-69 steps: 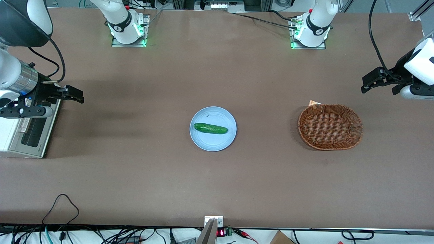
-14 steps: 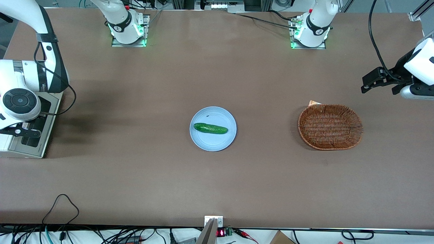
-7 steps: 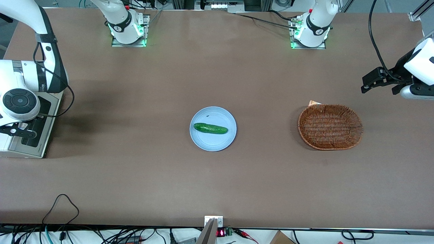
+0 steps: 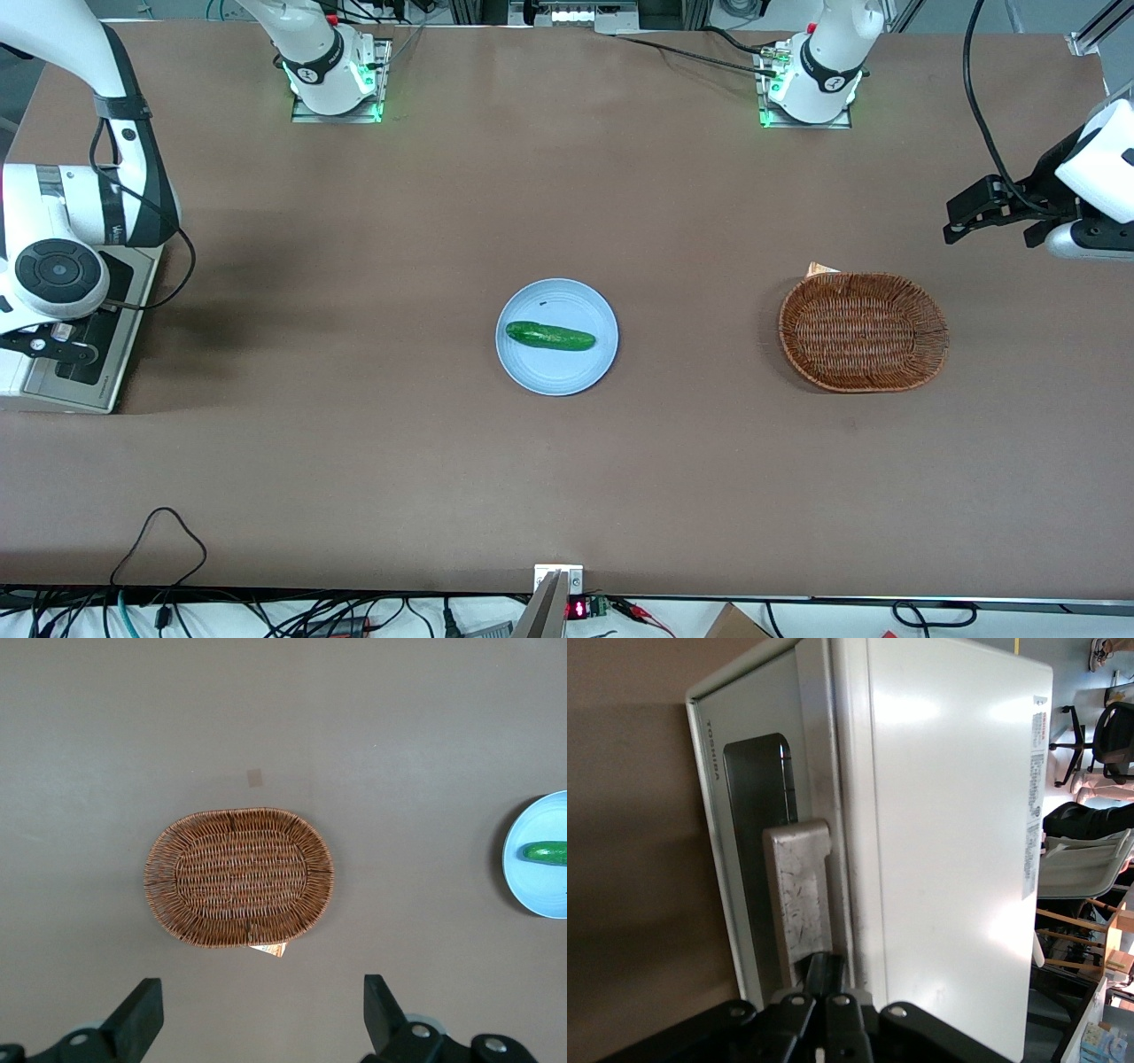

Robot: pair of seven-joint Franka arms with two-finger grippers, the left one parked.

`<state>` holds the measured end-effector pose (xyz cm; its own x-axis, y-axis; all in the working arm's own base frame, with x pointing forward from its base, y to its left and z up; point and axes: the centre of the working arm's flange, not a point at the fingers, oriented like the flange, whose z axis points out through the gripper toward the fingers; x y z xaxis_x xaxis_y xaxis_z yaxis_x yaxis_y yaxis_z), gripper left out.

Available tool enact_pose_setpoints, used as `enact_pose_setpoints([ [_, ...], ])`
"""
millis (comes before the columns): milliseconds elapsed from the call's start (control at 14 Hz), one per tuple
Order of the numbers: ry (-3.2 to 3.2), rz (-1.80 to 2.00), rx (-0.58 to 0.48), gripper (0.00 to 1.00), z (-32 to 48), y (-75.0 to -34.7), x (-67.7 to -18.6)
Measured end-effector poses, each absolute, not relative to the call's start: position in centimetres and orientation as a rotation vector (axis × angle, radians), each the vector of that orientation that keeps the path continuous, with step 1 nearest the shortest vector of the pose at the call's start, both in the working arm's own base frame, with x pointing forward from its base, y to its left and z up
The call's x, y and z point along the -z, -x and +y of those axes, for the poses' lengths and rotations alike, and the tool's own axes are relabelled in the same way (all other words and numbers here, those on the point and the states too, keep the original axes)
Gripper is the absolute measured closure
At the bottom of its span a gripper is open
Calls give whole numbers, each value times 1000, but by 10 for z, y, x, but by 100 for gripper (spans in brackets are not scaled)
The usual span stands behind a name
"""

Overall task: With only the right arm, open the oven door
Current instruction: 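Hook the door handle and pull the oven door down with the right gripper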

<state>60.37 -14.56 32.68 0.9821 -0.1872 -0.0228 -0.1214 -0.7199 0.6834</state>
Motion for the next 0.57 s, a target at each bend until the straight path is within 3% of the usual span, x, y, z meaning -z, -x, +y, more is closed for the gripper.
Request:
enact_pose_setpoints([
  [571, -2384, -229, 96, 99, -141, -603, -323],
])
